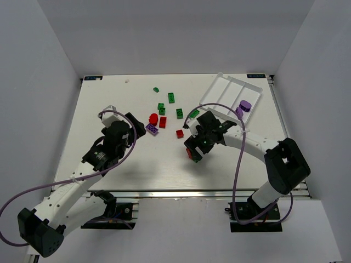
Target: Sort the legos into containers by color
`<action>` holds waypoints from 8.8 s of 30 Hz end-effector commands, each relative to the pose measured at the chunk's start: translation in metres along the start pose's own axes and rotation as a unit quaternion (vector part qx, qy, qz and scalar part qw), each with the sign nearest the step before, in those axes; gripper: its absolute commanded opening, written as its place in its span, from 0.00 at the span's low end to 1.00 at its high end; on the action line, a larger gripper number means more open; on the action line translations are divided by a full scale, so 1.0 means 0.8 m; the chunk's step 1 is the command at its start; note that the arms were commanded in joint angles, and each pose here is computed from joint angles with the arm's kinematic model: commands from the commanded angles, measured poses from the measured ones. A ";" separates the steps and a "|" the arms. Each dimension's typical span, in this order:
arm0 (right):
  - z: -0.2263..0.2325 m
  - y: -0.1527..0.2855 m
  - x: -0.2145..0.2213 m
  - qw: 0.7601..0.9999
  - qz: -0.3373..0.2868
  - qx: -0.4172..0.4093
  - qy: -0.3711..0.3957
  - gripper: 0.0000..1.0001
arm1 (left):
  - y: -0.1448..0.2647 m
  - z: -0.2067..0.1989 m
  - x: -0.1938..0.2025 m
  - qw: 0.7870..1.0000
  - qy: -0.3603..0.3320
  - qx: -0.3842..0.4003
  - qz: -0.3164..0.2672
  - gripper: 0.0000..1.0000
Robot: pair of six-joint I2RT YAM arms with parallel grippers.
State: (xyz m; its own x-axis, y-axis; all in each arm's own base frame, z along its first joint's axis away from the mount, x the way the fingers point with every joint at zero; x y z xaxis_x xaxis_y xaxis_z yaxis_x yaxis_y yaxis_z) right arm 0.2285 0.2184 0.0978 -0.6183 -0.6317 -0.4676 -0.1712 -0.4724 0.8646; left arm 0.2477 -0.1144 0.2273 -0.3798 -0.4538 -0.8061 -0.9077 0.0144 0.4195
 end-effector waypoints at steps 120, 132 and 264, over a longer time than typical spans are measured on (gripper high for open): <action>-0.131 0.131 -0.181 0.938 -0.323 0.109 -0.060 0.00 | 0.073 -0.144 0.017 0.847 -0.126 0.514 -0.042 0.00; -0.280 0.081 -0.225 0.900 -0.338 0.202 -0.186 0.00 | 0.051 -0.159 0.035 0.856 -0.039 0.516 0.010 0.00; -0.163 0.002 -0.136 0.977 -0.080 0.125 -0.155 0.70 | -0.009 0.014 0.037 0.999 0.020 0.027 -0.033 0.98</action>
State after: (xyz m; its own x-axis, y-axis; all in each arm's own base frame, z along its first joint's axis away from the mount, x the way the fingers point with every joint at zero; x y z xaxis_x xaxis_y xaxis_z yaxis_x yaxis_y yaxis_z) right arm 0.3929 0.2067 0.1231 -0.7293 -0.3811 -0.5682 -0.4226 -0.4022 0.8122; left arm 0.2474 -0.1362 0.2006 -0.3456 -0.4461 -0.8256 -0.9374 0.1238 0.3255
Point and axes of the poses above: each gripper's point midway between its finger pads, its own y axis back along the fingers, its own z axis along the line the jaws close on, x = y × z, the point moved 4 cm from there along y, back along the fingers, and after that the axes turned 5 degrees about -y, right-handed, at the moved point
